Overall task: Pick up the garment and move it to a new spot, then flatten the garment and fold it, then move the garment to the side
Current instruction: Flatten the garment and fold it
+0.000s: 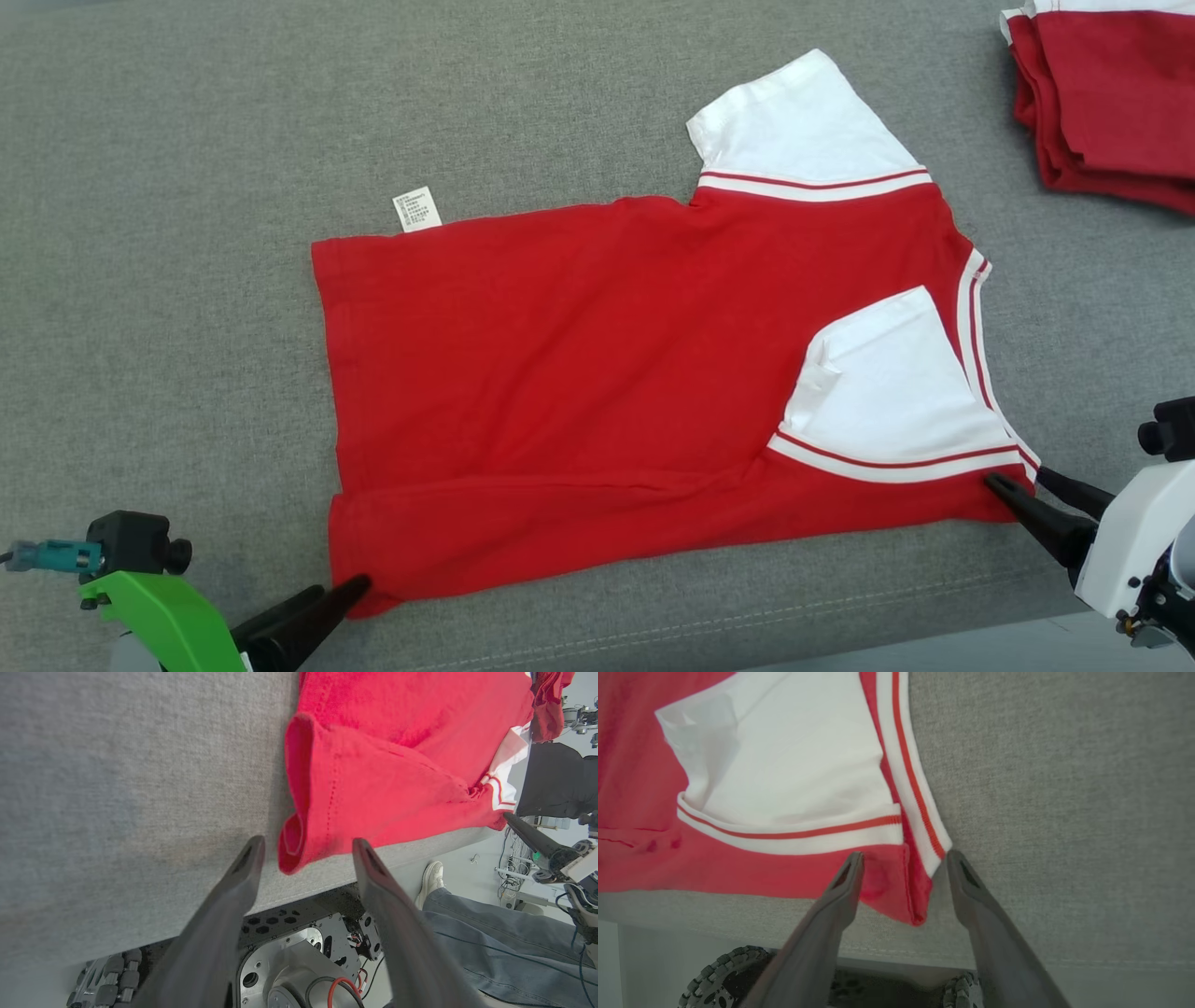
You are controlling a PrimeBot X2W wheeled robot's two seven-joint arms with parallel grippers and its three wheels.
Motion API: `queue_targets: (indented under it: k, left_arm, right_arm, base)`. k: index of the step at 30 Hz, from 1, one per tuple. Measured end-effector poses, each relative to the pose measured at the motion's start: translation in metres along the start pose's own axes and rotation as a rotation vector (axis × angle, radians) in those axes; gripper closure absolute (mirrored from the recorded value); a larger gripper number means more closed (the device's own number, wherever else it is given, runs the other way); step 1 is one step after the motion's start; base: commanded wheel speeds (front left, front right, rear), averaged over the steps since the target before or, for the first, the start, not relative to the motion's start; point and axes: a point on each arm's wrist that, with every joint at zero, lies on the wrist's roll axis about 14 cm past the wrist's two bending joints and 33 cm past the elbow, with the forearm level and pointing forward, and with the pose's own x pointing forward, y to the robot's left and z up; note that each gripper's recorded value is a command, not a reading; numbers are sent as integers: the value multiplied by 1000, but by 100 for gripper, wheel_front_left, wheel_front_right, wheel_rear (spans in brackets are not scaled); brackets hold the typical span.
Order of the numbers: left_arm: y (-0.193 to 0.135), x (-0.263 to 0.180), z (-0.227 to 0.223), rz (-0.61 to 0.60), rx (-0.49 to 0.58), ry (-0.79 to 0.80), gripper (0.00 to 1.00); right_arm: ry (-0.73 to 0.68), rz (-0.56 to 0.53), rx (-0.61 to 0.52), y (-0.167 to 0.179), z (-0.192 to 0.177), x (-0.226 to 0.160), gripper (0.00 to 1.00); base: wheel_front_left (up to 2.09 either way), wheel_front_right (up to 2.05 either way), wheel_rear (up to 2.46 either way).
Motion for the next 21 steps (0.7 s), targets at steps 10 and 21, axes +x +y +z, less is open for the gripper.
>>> queue_targets:
  k: [10,21]
  left_arm:
    - [26,-3,4,114,60,-16,0]
    - [-25,-14,112,54,400,-262,0]
  right_arm:
    - [-39,-52,-49,-12,10,-3,0]
    - [-330,-74,-277,-4,132,-14,0]
  base:
    - [0,0,0]
    - [0,0,0]
